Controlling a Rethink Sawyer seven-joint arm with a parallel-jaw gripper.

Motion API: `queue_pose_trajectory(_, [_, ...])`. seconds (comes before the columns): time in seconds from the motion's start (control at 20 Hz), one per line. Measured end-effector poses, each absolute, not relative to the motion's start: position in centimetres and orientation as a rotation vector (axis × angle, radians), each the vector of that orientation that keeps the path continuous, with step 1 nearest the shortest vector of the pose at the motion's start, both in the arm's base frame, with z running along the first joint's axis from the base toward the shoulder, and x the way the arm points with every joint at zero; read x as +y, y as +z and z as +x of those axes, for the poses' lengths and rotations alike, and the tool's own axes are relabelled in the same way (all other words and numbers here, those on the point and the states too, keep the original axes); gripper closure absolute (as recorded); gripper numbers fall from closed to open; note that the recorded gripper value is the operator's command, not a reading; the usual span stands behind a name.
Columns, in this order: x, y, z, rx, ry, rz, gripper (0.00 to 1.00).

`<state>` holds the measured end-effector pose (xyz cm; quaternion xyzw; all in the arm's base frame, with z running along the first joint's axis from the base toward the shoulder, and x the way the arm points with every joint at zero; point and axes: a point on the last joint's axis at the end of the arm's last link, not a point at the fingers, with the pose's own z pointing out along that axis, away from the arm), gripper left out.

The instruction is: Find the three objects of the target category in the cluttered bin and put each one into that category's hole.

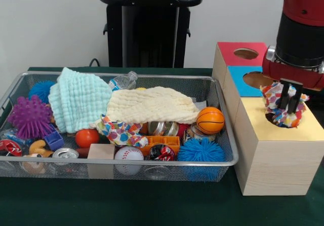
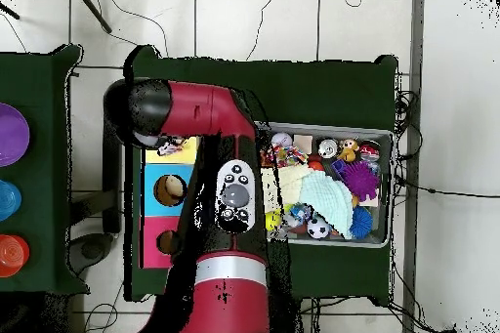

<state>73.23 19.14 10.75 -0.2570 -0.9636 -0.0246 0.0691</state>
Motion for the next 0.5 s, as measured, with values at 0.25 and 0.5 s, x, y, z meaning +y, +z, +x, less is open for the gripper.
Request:
queue_pose_trajectory(0.25, [18.36,10.72,73.58,-2.913,-0.074,-0.792,1.00])
queue_pose_trajectory(0.5, [18.51,10.68,73.91,-2.951,-0.073,-0.796,1.00])
